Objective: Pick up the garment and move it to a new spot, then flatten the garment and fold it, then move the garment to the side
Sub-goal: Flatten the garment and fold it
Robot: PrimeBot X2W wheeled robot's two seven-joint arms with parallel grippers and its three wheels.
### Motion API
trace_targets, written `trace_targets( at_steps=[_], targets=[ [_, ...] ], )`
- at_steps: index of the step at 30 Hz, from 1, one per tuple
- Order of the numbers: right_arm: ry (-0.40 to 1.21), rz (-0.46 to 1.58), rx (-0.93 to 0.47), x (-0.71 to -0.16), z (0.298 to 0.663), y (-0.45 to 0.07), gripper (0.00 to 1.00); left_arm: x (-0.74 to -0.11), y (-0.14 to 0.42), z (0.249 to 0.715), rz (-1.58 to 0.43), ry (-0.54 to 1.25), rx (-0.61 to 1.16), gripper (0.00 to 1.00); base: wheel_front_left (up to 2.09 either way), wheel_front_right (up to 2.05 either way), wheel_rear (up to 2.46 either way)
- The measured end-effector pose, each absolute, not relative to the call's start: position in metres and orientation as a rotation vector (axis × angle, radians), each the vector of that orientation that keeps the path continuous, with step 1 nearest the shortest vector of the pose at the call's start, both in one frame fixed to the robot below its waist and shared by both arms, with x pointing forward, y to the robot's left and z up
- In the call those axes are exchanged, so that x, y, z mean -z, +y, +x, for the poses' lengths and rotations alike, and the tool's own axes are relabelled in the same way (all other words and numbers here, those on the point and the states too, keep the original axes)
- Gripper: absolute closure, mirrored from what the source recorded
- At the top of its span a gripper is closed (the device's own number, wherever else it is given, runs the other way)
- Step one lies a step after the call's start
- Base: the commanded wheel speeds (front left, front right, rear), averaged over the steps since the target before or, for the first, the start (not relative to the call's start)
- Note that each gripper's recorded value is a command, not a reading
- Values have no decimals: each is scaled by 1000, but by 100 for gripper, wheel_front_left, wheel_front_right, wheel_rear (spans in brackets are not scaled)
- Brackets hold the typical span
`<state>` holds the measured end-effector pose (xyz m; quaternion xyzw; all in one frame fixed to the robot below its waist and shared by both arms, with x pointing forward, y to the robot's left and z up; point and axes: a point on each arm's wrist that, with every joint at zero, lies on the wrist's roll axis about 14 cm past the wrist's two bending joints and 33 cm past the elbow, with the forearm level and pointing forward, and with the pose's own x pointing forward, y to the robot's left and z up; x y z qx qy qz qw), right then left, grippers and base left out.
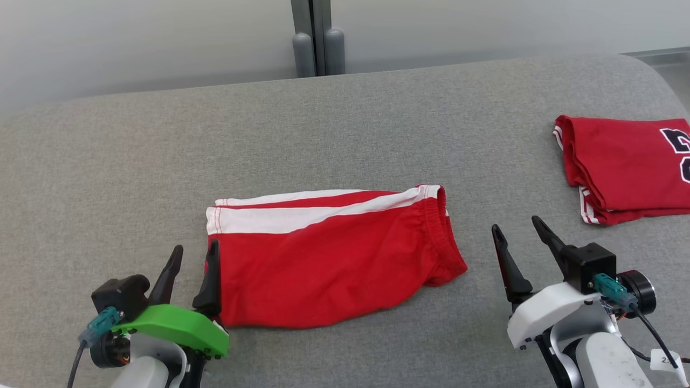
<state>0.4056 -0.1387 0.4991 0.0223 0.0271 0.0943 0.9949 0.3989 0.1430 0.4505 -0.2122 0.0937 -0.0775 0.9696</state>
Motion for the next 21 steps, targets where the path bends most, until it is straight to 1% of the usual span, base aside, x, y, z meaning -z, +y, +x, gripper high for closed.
trace_targets(
  at_steps=[6, 15, 21],
  targets=[
    [86, 45, -254, -494, 409, -116, 0, -471, 153, 391, -372, 98, 140, 0, 0, 0, 0],
    [196, 54, -346, -469, 417, -83, 0, -466, 157, 367, -403, 84, 87, 0, 0, 0, 0],
    [308, 39, -356, -442, 426, -77, 0, -464, 161, 359, -415, 77, 61, 0, 0, 0, 0]
  ],
)
